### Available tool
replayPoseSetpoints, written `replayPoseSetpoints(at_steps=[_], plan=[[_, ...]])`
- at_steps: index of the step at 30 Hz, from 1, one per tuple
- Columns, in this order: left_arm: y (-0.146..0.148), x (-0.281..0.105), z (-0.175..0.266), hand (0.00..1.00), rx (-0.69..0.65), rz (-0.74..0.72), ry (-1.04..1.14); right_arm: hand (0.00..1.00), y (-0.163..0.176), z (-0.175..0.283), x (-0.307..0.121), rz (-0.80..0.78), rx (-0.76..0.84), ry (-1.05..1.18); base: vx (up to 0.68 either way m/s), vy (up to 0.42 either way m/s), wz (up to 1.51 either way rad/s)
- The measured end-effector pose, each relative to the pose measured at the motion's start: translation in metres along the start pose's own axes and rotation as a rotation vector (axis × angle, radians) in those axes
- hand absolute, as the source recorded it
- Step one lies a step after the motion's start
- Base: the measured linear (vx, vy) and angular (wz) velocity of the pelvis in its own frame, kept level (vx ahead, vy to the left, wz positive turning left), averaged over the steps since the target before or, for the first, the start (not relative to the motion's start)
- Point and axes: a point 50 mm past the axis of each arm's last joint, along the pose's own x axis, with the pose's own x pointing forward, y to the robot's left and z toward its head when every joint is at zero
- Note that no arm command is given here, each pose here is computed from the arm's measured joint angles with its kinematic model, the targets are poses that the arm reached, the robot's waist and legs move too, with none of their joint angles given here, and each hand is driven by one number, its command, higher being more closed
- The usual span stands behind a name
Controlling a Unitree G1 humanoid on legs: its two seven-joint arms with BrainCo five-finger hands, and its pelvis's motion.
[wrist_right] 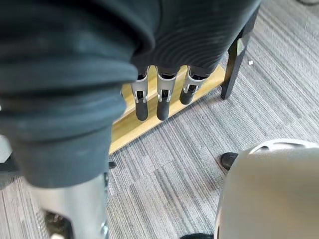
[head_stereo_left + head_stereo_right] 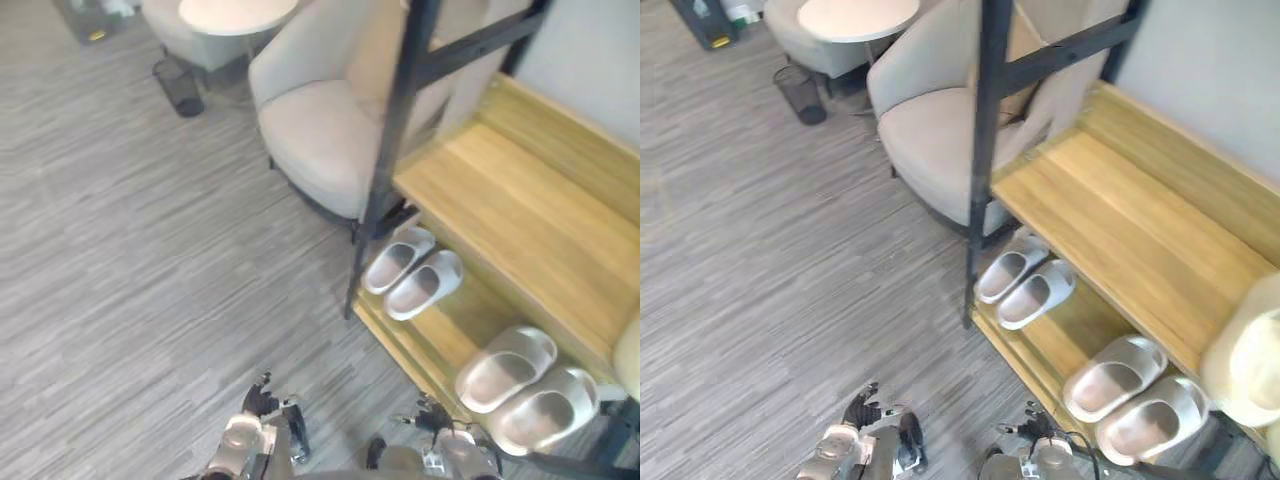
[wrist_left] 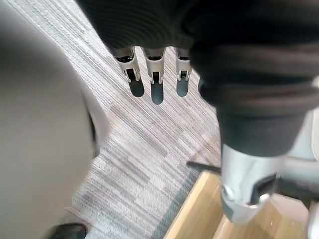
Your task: Organize the slippers on the shoe rack
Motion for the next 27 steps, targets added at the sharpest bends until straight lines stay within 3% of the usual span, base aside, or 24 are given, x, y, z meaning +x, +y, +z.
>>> replayPoseSetpoints(at_steps=[9,17,21,23,27], plan=[[0.007,-0.005,-0.016,0.0,0.052,0.001,0.045,0.0,0.017,0.007,0.0,0.034,0.034,-0.015,0.06,0.131,0.63],[0.005,-0.004,-0.02,0.0,0.05,-0.001,0.072,0.0,0.013,0.001,-0.001,0.013,0.065,-0.006,0.16,-0.081,1.01],[-0.001,-0.008,-0.026,0.0,-0.046,0.018,0.094,0.0,0.007,0.001,0.0,-0.007,0.083,0.002,0.3,-0.158,0.86],[0.004,-0.008,-0.021,0.0,-0.16,0.069,0.073,0.0,0.008,-0.002,-0.002,-0.01,0.097,0.007,0.31,-0.075,0.63],[0.011,-0.007,-0.016,0.0,-0.213,0.101,0.048,0.0,0.009,0.003,-0.002,-0.009,0.1,-0.018,0.31,0.012,0.1]])
